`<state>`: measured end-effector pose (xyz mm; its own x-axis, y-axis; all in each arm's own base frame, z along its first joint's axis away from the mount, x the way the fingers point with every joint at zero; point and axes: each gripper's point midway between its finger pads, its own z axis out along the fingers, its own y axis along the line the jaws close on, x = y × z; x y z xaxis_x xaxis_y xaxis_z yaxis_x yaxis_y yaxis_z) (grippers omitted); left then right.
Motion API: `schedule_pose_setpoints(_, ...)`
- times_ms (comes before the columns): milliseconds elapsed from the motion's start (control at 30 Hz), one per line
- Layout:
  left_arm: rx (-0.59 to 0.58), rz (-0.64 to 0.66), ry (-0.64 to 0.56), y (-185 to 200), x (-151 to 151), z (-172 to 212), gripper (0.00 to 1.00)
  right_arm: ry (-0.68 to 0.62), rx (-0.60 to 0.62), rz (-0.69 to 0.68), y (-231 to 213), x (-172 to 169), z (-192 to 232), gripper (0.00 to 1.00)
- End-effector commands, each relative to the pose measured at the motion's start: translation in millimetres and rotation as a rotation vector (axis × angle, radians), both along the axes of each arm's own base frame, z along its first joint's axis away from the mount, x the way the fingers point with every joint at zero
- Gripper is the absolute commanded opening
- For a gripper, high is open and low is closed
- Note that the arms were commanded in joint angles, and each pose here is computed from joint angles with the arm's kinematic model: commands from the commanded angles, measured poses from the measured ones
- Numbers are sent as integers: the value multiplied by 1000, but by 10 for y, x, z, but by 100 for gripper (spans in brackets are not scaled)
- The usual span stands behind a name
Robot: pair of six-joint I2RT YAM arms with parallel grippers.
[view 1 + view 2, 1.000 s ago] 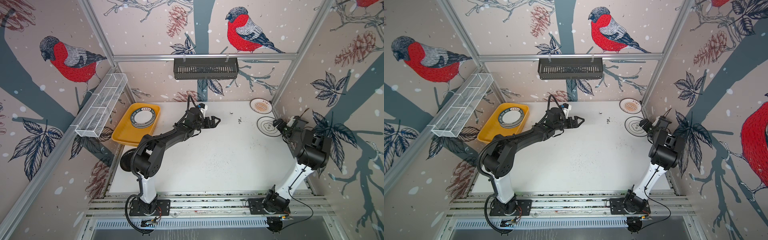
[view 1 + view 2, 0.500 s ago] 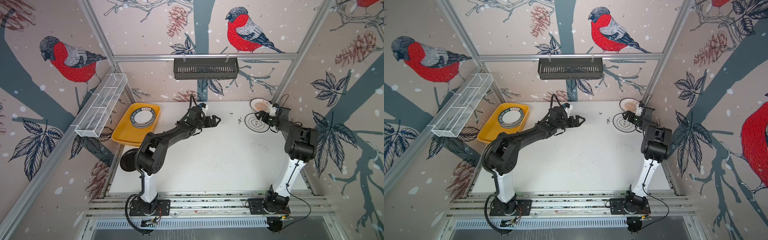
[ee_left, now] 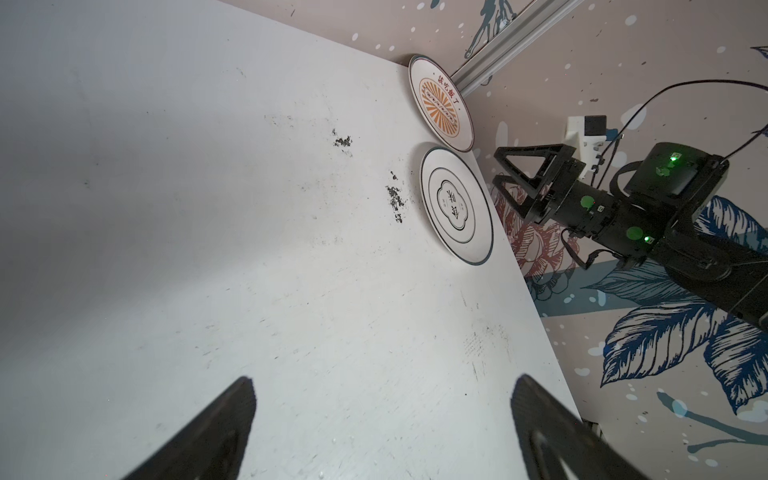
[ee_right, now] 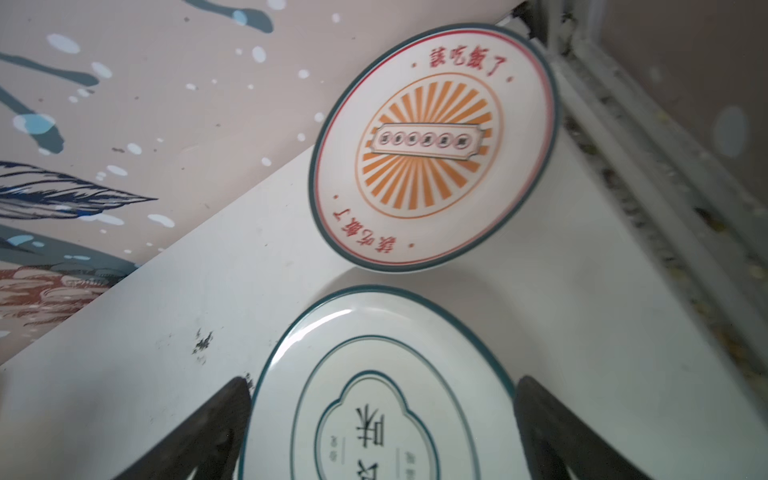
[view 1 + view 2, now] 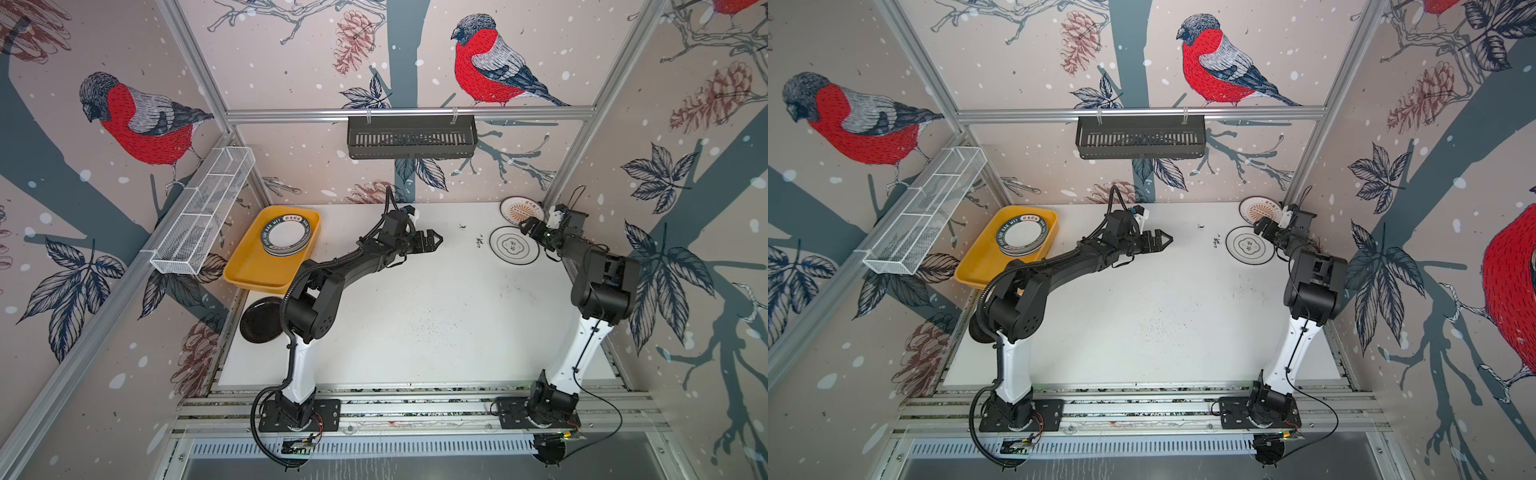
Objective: Place the plates into the plastic bin on the countertop
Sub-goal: 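Push the large emblem plate with the right gripper toward the left gripper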
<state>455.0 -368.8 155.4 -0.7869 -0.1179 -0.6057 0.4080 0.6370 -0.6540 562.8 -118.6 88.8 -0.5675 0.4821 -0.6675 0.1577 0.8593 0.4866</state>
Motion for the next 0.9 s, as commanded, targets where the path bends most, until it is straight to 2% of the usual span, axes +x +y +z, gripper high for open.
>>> schedule_pose_setpoints(0, -11, 3, 6, -16, 18, -30, 96, 38, 18, -19, -58, 11, -132, 100)
schedule_pose_setpoints(533, -8, 16, 25, 59, 17, -85, 96, 113, 136, 48, 114, 151, -463, 99)
schedule_pose_setpoints(867, -10, 83, 140, 278, 117, -346, 96, 148, 129, 201, 878, 60, -508, 100)
